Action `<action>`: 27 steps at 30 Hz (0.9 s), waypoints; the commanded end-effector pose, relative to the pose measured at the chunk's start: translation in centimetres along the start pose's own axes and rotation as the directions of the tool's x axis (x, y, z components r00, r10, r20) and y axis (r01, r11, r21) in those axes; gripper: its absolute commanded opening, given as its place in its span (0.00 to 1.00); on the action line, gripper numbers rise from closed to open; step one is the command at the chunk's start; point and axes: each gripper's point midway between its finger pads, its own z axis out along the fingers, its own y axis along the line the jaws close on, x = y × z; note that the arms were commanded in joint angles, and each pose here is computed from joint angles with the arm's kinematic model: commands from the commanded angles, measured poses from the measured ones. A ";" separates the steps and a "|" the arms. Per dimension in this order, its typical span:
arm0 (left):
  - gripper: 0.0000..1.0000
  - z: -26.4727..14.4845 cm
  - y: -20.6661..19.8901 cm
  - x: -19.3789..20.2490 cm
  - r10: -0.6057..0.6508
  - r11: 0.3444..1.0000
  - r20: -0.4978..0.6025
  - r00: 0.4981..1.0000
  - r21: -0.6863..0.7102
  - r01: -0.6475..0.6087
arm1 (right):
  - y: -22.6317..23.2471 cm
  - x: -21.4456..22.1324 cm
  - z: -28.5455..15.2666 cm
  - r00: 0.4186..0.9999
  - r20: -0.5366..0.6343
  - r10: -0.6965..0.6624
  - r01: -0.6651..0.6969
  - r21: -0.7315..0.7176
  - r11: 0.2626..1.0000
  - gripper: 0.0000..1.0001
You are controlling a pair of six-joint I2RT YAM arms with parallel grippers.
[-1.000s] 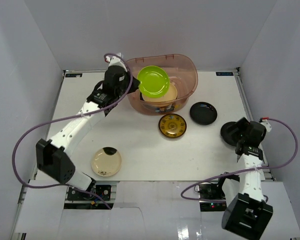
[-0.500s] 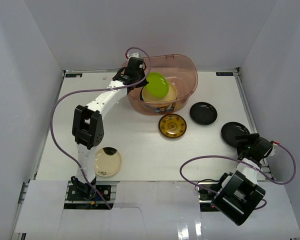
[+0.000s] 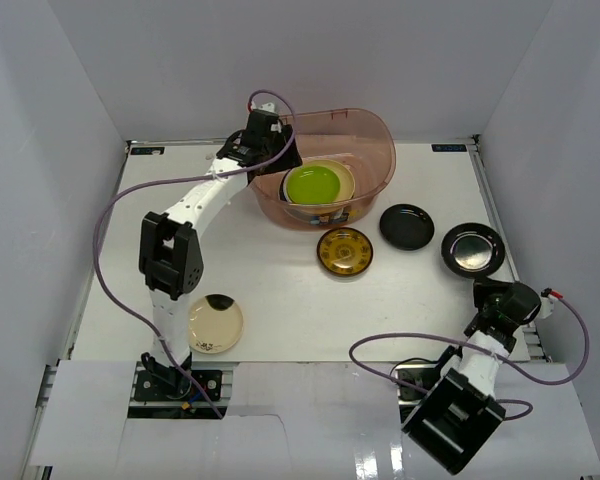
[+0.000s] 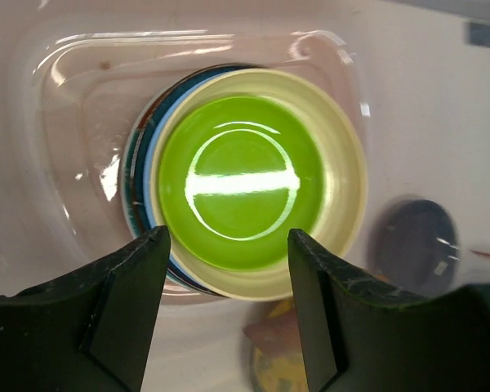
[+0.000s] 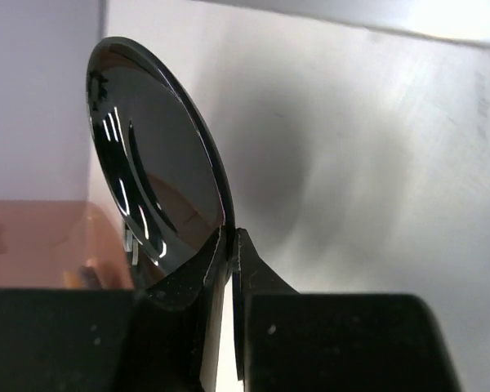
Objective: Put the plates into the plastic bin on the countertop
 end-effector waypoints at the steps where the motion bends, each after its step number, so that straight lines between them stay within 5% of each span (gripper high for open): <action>1: 0.70 -11.7 -6.6 -7.0 -0.029 0.962 0.153 0.988 0.274 -0.015 | 5.9 -3.0 -1.5 0.996 0.072 -0.054 0.065 -0.159 0.985 0.08; 6: 0.70 -18.1 -5.0 -0.3 -0.117 0.930 0.083 0.990 0.359 0.080 | 14.0 -3.5 -4.5 1.000 -0.012 -0.018 0.011 -0.408 0.913 0.08; 10: 0.68 -19.6 -1.5 7.0 -0.179 0.929 0.028 0.984 0.334 0.159 | 21.8 -2.5 -6.8 0.984 -0.047 -0.173 0.117 -0.565 0.817 0.08; 14: 0.67 -19.1 2.3 12.9 -0.245 0.934 -0.010 0.970 0.266 0.239 | 30.5 4.7 -9.6 0.900 -0.119 -0.418 0.212 -0.720 0.661 0.08; 18: 0.67 -17.7 3.9 16.9 -0.305 0.920 -0.067 0.950 0.239 0.312 | 35.4 11.9 -8.2 0.794 -0.178 -0.581 0.260 -0.765 0.589 0.08; 23: 0.67 -14.8 3.9 19.3 -0.354 0.905 -0.102 0.930 0.213 0.368 | 35.8 20.8 -4.0 0.638 -0.241 -0.731 0.363 -0.744 0.562 0.08; 27: 0.67 -12.5 1.9 20.9 -0.340 0.907 -0.145 0.929 0.213 0.364 | 36.6 23.7 -1.7 0.595 -0.228 -0.770 0.427 -0.722 0.544 0.08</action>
